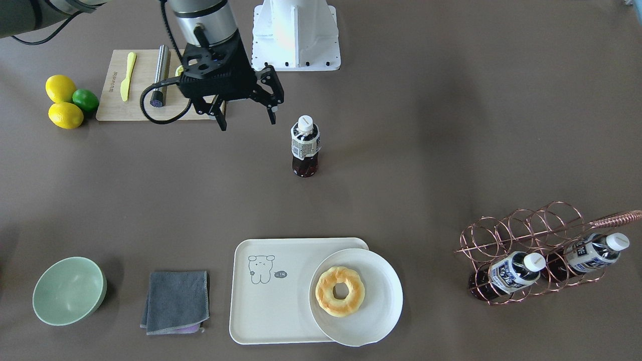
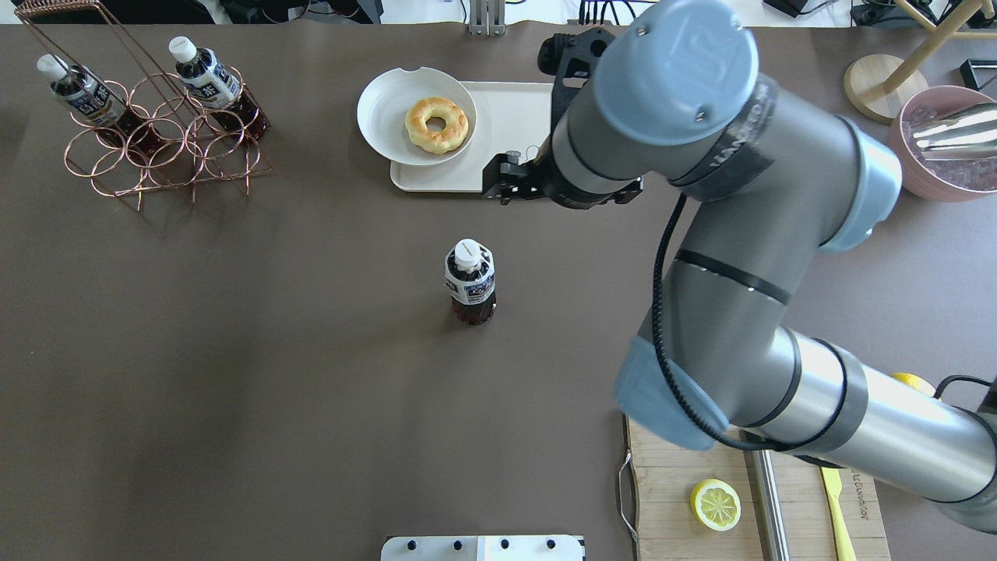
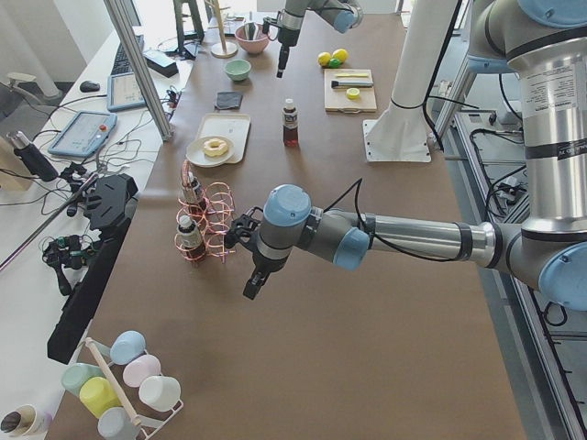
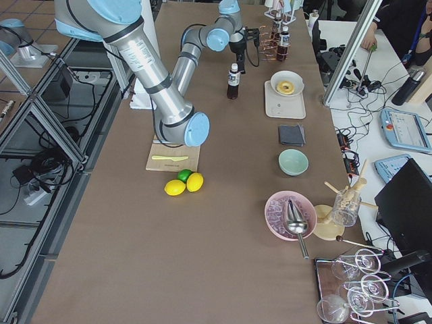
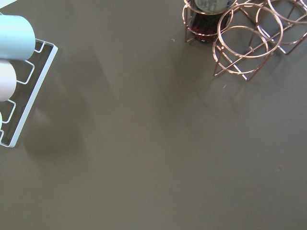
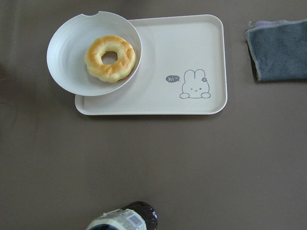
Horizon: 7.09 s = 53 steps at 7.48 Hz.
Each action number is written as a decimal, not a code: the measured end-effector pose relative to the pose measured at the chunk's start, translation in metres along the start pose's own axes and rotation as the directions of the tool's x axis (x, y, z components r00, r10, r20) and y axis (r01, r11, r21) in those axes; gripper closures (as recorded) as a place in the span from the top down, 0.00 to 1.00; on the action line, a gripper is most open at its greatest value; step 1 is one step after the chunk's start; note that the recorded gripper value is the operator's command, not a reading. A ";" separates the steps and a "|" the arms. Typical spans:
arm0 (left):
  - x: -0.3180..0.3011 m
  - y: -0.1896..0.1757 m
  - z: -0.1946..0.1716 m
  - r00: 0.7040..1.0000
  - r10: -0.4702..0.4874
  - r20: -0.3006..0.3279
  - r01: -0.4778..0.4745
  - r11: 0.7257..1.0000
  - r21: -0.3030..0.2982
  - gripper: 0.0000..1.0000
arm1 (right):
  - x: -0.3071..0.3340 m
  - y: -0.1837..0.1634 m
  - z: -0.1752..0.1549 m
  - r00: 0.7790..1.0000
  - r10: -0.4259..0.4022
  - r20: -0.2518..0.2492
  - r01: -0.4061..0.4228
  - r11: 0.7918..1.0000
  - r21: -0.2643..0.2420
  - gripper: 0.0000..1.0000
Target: Place tea on tray
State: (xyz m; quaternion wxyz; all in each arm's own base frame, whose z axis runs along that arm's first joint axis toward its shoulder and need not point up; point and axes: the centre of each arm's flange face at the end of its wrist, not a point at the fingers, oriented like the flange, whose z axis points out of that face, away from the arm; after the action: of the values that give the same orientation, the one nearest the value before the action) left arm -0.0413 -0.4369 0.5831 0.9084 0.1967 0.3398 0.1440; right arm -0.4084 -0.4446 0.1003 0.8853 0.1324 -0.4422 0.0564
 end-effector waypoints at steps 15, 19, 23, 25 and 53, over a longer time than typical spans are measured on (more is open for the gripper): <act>-0.025 0.034 0.024 1.000 -0.018 -0.005 0.018 1.000 -0.008 1.00 | -0.113 0.046 0.068 0.986 -0.001 -0.165 0.004 1.000 0.015 0.00; -0.024 0.032 0.022 1.000 -0.015 -0.006 0.015 1.000 -0.003 1.00 | -0.114 0.040 0.057 0.989 0.004 -0.148 0.000 1.000 0.025 0.00; -0.022 0.031 0.020 1.000 -0.012 -0.006 0.012 1.000 0.001 1.00 | -0.059 -0.083 0.014 0.987 0.006 -0.159 0.006 0.997 0.074 0.00; -0.021 0.031 0.016 1.000 -0.012 -0.004 0.013 1.000 0.007 1.00 | -0.041 -0.158 0.023 0.984 0.021 -0.177 -0.004 0.995 0.096 0.00; -0.050 0.089 0.028 0.987 -0.157 -0.019 0.154 0.980 -0.127 1.00 | 0.488 -0.062 -0.054 0.969 -0.138 -0.203 0.084 0.964 -0.253 1.00</act>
State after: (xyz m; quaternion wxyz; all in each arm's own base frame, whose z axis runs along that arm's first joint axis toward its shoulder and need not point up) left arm -0.0701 -0.3857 0.6706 0.9223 0.1103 0.3576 0.0964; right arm -0.0595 -0.4976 0.4470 0.9398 0.0410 -0.3376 -0.0339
